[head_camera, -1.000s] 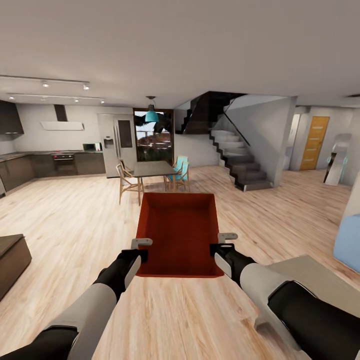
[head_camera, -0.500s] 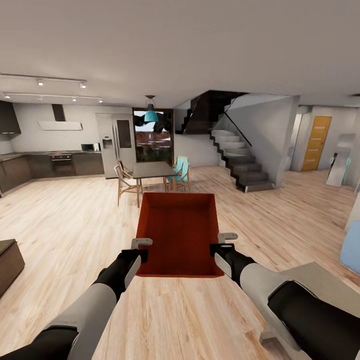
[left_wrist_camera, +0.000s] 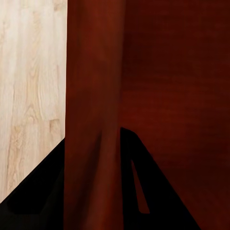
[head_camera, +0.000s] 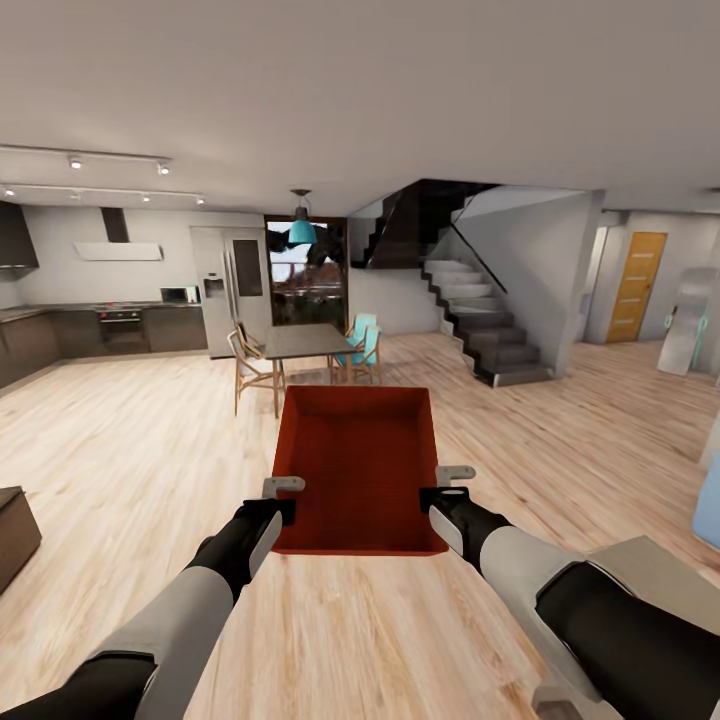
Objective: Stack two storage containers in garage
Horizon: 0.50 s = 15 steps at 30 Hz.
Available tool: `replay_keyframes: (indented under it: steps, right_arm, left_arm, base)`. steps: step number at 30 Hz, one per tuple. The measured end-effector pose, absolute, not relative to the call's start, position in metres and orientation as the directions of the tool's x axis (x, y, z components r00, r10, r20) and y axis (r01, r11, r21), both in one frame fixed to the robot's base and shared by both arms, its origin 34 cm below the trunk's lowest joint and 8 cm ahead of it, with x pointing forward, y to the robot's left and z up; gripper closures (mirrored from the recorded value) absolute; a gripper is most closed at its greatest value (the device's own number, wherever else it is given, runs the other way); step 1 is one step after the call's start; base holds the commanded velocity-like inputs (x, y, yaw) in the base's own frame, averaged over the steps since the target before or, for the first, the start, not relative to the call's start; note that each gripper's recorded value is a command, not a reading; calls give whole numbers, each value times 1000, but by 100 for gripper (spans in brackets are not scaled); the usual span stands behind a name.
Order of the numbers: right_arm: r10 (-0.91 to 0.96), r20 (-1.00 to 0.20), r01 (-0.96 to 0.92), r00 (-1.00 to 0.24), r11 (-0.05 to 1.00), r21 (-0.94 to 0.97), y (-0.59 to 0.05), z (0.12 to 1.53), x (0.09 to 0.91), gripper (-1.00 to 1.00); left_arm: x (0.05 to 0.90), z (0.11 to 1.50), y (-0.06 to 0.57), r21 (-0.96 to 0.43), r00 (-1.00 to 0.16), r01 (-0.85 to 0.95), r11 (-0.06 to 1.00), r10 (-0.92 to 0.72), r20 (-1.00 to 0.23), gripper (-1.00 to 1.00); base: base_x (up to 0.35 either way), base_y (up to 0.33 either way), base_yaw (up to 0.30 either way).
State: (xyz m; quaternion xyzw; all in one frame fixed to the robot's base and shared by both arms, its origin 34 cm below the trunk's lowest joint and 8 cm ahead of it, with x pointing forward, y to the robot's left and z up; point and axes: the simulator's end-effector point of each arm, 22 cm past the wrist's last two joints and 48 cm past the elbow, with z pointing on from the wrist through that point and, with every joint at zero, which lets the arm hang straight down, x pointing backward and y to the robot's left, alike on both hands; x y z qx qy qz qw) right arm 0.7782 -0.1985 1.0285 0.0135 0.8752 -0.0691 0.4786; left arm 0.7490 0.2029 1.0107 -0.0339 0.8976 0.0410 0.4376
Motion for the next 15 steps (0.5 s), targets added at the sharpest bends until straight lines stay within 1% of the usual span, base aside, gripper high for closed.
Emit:
replay_keyframes:
  steps: [10,15]
  right_arm:
    - [-46,-837,88,-545,990,-112,-199,1027,778,100]
    - [-47,-836,87,-547,990,-113,-199,1027,777,100]
  left_arm:
    - [748,1009,203,41,-618,-97,994,-28,-785,100]
    - [748,1008,203,40,-620,-96,995,-28,-784,100]
  base:
    - [318,92,0]
    - [322,17,0]
